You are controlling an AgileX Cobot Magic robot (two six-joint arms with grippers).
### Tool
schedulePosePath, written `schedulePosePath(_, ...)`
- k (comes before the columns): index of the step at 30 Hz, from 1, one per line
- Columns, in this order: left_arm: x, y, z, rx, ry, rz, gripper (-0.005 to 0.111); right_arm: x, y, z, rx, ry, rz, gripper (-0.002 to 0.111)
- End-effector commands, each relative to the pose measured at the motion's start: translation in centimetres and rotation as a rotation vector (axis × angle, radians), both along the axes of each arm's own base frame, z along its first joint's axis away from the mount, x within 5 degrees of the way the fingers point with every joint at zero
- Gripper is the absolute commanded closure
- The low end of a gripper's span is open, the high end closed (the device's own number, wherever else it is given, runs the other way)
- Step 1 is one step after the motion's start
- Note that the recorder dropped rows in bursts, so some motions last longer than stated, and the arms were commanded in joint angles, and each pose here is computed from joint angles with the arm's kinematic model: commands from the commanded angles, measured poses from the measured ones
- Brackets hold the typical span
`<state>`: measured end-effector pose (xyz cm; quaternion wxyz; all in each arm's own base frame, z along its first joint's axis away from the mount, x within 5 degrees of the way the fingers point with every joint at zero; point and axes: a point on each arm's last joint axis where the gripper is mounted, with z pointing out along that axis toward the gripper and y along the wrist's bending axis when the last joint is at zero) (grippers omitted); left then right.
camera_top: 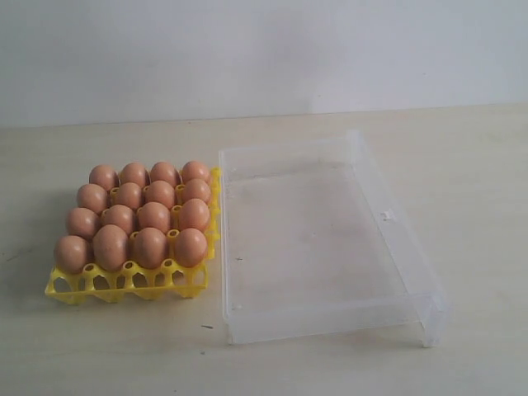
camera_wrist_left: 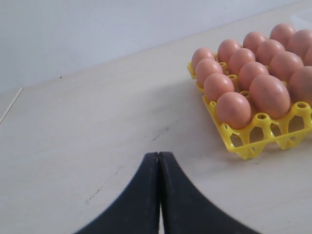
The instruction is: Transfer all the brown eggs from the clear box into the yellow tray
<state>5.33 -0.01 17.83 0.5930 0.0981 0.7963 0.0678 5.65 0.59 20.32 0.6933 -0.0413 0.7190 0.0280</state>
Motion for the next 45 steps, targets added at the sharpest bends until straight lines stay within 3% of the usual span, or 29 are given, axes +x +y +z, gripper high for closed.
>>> schedulePosePath(1,-0.02,-0.01,0.24,-0.005,-0.018,-0.001,0.107,-0.03,-0.2,-0.29,-0.139,0.005,-0.017,0.108)
schedulePosePath(26,-0.02,-0.01,0.24,-0.005,-0.018,-0.001,0.107,-0.03,-0.24,-0.32,-0.171,0.006,-0.02,0.108)
schedulePosePath(45,-0.02,-0.01,0.24,-0.005,-0.018,-0.001,0.107,-0.04,-0.13,-0.3,0.0,0.019,-0.016,0.108)
